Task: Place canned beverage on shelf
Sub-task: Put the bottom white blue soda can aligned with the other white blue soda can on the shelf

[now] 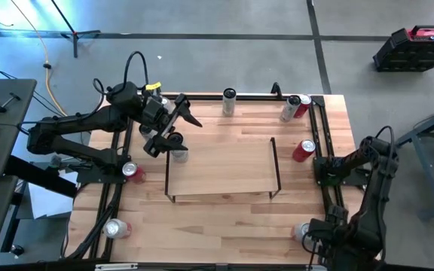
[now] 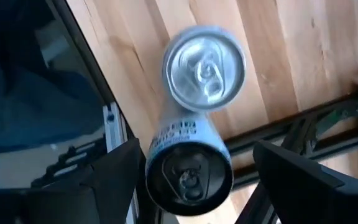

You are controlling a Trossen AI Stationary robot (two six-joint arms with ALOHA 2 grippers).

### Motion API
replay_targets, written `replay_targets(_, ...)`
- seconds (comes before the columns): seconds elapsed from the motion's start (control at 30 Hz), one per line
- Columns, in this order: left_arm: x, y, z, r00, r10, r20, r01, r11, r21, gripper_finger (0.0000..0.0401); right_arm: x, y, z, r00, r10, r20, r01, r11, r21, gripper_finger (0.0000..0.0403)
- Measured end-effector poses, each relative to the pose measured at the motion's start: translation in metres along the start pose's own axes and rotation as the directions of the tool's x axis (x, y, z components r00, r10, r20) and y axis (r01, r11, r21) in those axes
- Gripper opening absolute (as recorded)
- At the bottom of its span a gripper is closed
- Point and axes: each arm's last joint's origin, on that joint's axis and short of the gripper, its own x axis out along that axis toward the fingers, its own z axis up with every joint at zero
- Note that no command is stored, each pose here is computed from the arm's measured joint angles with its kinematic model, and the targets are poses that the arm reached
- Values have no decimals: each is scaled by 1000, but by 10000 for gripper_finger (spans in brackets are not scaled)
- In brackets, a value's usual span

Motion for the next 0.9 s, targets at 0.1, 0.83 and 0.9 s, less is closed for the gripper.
replay_targets(0.1,0,0,-1,1000,1,-8,-1,1000,10,337,1,4,0,1000,26,-6,-26,1000,-1,299)
replay_targets(0.83,0,0,-6,999,3,-52,-2,1000,18,337,16,14,-15,1000,-22,12,23,995,-100,299)
replay_targets(0.9,0,0,-6,999,3,-52,-2,1000,19,337,21,17,-16,999,-39,-26,36,994,-106,299)
